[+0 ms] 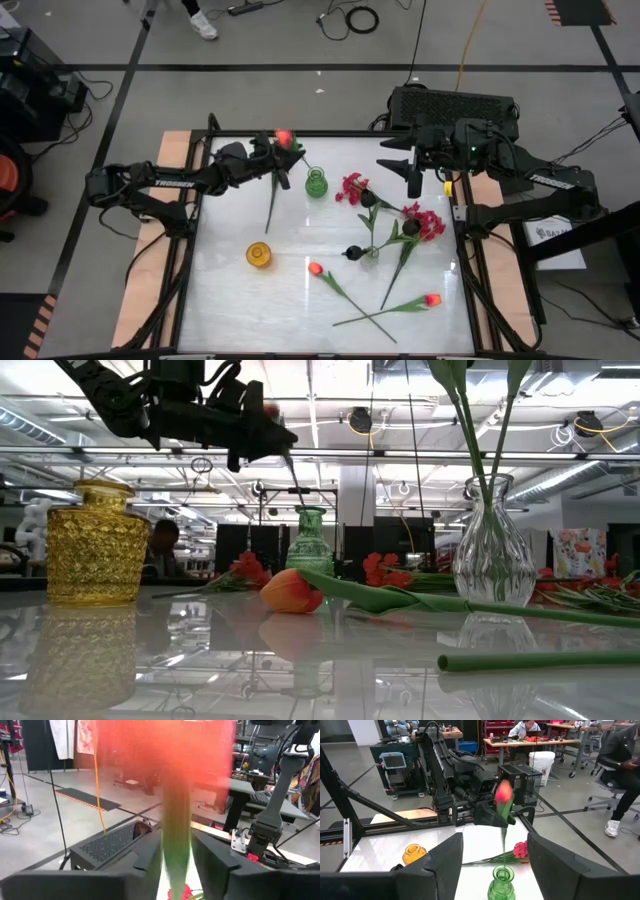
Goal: Sort flowers into vase by color
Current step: Put the top orange flower into the green vase, then put the right orange flower into the green vase
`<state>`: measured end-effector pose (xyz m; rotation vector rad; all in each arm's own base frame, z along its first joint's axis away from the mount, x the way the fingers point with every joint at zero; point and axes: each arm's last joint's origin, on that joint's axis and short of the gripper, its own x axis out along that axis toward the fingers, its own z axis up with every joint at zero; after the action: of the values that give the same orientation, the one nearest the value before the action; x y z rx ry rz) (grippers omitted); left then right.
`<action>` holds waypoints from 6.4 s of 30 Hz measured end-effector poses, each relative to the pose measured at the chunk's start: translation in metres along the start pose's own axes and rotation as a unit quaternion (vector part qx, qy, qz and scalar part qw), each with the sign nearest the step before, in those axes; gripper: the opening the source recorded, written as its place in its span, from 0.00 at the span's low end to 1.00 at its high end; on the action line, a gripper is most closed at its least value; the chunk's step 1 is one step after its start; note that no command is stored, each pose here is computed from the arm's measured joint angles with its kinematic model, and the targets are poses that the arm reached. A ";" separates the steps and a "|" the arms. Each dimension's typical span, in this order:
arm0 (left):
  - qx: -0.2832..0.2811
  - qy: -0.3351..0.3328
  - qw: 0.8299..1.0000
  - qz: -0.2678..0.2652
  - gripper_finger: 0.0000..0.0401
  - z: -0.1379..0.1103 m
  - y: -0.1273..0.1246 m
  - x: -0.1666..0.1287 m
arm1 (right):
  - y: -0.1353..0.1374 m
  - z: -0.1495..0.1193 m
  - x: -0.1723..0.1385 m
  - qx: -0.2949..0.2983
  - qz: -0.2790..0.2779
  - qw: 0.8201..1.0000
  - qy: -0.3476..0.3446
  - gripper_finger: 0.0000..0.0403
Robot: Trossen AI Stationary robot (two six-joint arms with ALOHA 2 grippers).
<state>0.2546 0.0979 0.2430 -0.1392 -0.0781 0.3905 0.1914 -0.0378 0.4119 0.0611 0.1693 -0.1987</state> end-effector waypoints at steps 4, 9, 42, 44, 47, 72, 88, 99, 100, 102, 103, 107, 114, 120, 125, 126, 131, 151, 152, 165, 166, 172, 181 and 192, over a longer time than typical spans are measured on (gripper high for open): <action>-0.001 0.001 1.000 -0.003 0.38 0.000 -0.002 0.000 | 0.000 0.000 0.000 0.002 0.000 1.000 0.001 0.53; 0.001 0.026 1.000 -0.005 0.42 -0.006 -0.004 0.000 | 0.000 -0.002 0.000 0.003 -0.001 1.000 0.010 0.53; 0.001 0.155 0.984 -0.092 0.43 0.021 -0.049 -0.074 | 0.006 0.008 -0.070 0.077 0.012 0.995 -0.056 0.53; 0.002 0.158 0.982 -0.102 0.43 0.020 -0.053 -0.075 | 0.010 0.009 -0.076 0.075 0.037 0.995 -0.062 0.53; 0.003 0.159 0.980 -0.116 0.43 0.019 -0.058 -0.076 | 0.016 0.009 -0.081 0.073 0.064 0.993 -0.067 0.53; -0.009 0.136 0.980 -0.148 0.43 0.010 -0.136 -0.108 | 0.107 -0.028 -0.090 -0.011 0.269 0.958 0.101 0.53; -0.026 0.104 0.984 -0.140 0.43 -0.010 -0.168 -0.101 | 0.170 -0.080 -0.109 -0.046 0.238 0.937 0.252 0.53; -0.016 0.090 0.990 -0.108 0.43 -0.008 -0.166 -0.100 | 0.232 -0.148 -0.103 -0.099 0.149 0.914 0.365 0.53; -0.016 0.090 0.990 -0.107 0.43 -0.008 -0.166 -0.100 | 0.238 -0.156 -0.101 -0.103 0.142 0.910 0.375 0.53; -0.017 0.090 0.990 -0.107 0.43 -0.008 -0.166 -0.100 | 0.249 -0.169 -0.097 -0.103 0.135 0.900 0.402 0.53; -0.017 0.090 0.990 -0.107 0.43 -0.008 -0.166 -0.100 | 0.253 -0.176 -0.095 -0.103 0.132 0.894 0.415 0.53; -0.018 0.087 0.990 -0.106 0.43 -0.008 -0.166 -0.100 | 0.271 -0.201 -0.088 -0.109 0.126 0.879 0.448 0.53; -0.023 0.082 0.991 -0.106 0.43 -0.006 -0.166 -0.100 | 0.285 -0.234 -0.070 -0.143 0.103 0.859 0.481 0.49; -0.022 0.083 0.991 -0.106 0.43 -0.006 -0.166 -0.100 | 0.283 -0.250 -0.046 -0.183 0.077 0.844 0.498 0.40; -0.022 0.083 0.991 -0.106 0.43 -0.007 -0.166 -0.100 | 0.279 -0.258 -0.034 -0.194 0.069 0.821 0.533 0.35; -0.021 0.083 0.991 -0.106 0.43 -0.007 -0.166 -0.100 | 0.279 -0.258 -0.032 -0.196 0.069 0.819 0.535 0.34; -0.018 0.083 0.991 -0.106 0.43 -0.007 -0.166 -0.100 | 0.276 -0.264 -0.024 -0.196 0.063 0.808 0.552 0.33; -0.017 0.084 0.990 -0.109 0.43 -0.007 -0.166 -0.100 | 0.263 -0.285 -0.013 -0.167 0.075 0.792 0.582 0.02; -0.017 0.084 0.990 -0.109 0.43 -0.007 -0.166 -0.100 | 0.264 -0.284 -0.013 -0.168 0.073 0.791 0.583 0.03; -0.013 0.072 0.991 -0.111 0.43 -0.004 -0.167 -0.099 | 0.275 -0.188 -0.031 -0.145 0.065 0.804 0.573 0.01; -0.013 0.070 0.991 -0.111 0.43 -0.004 -0.167 -0.099 | 0.275 -0.179 -0.033 -0.142 0.069 0.806 0.570 0.01; -0.010 0.061 0.992 -0.113 0.43 -0.002 -0.167 -0.099 | 0.276 -0.132 -0.042 -0.124 0.088 0.825 0.545 0.01; -0.010 0.060 0.992 -0.112 0.43 -0.002 -0.167 -0.099 | 0.271 -0.102 -0.048 -0.141 0.080 0.835 0.526 0.00; -0.011 0.061 0.992 -0.112 0.43 -0.002 -0.167 -0.099 | 0.261 -0.104 -0.056 -0.107 0.023 0.794 0.598 0.00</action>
<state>0.2258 -0.0934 0.2613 -0.1738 0.0223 0.1573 0.1728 0.2360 0.3305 -0.0449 1.4685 -0.0628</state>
